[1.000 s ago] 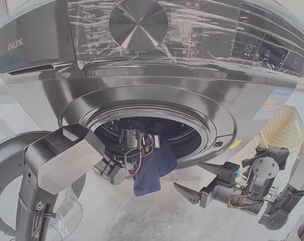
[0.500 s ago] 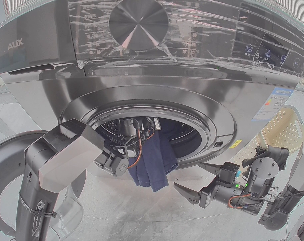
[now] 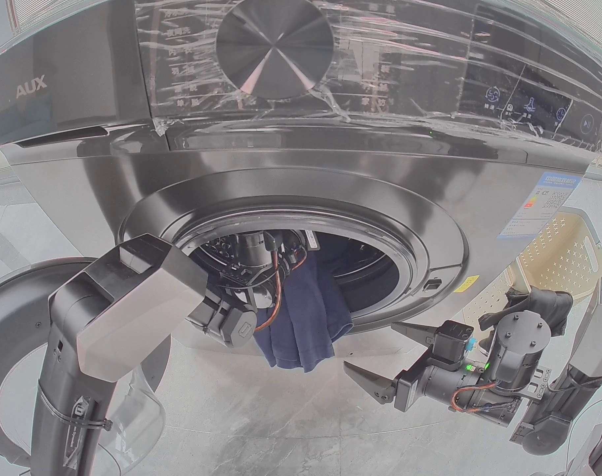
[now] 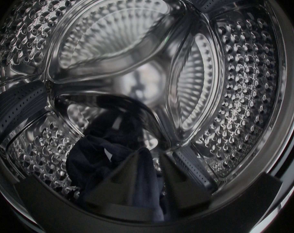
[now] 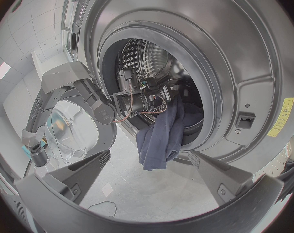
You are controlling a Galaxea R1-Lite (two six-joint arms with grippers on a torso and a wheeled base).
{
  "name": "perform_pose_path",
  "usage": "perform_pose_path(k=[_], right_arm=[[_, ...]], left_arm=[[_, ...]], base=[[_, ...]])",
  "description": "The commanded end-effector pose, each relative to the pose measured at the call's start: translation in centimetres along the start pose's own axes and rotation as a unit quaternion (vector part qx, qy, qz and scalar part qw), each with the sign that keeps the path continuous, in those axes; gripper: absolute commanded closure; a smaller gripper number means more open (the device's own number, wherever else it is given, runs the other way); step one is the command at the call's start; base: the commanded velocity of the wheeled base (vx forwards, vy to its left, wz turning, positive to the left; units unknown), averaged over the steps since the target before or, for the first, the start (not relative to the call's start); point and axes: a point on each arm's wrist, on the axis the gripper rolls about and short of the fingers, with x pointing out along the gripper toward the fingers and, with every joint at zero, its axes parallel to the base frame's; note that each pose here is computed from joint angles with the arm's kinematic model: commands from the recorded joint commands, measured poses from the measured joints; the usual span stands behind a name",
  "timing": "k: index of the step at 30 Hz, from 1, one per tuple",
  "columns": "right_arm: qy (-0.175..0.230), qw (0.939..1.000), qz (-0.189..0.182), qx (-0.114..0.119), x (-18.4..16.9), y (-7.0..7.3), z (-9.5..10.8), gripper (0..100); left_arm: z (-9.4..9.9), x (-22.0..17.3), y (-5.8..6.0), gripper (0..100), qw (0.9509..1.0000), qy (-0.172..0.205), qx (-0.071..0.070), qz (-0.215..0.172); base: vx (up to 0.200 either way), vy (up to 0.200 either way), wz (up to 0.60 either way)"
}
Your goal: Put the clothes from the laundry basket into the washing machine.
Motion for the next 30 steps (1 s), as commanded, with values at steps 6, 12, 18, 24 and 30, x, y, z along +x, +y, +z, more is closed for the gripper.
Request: perform_pose_path(k=[6,12,18,24,30], right_arm=[[0.002,1.0,0.001,0.0,0.0,0.0,-0.1,0],[0.002,1.0,0.0,0.0,0.0,0.0,-0.1,0],[0.002,1.0,0.001,0.0,0.0,0.1,-0.1,0],[0.002,1.0,0.002,0.0,0.0,0.1,-0.1,0],[0.002,1.0,0.002,0.0,0.0,0.1,-0.1,0]], left_arm=[[0.8,-5.7,-1.8,0,0.9915,0.126,0.029,-0.013],[-1.6,-8.9,-1.3,0,0.9729,0.223,0.06,-0.005],[-3.9,-9.1,-0.6,0,0.9653,0.252,0.067,-0.006],[-5.1,-8.1,0.6,100,0.9639,0.256,0.073,0.008],[-4.7,-7.6,0.6,100,0.9672,0.244,0.072,0.007]], base=[[0.0,0.0,0.0],[0.0,0.0,0.0],[0.0,0.0,0.0],[0.0,0.0,0.0],[0.0,0.0,0.0]])
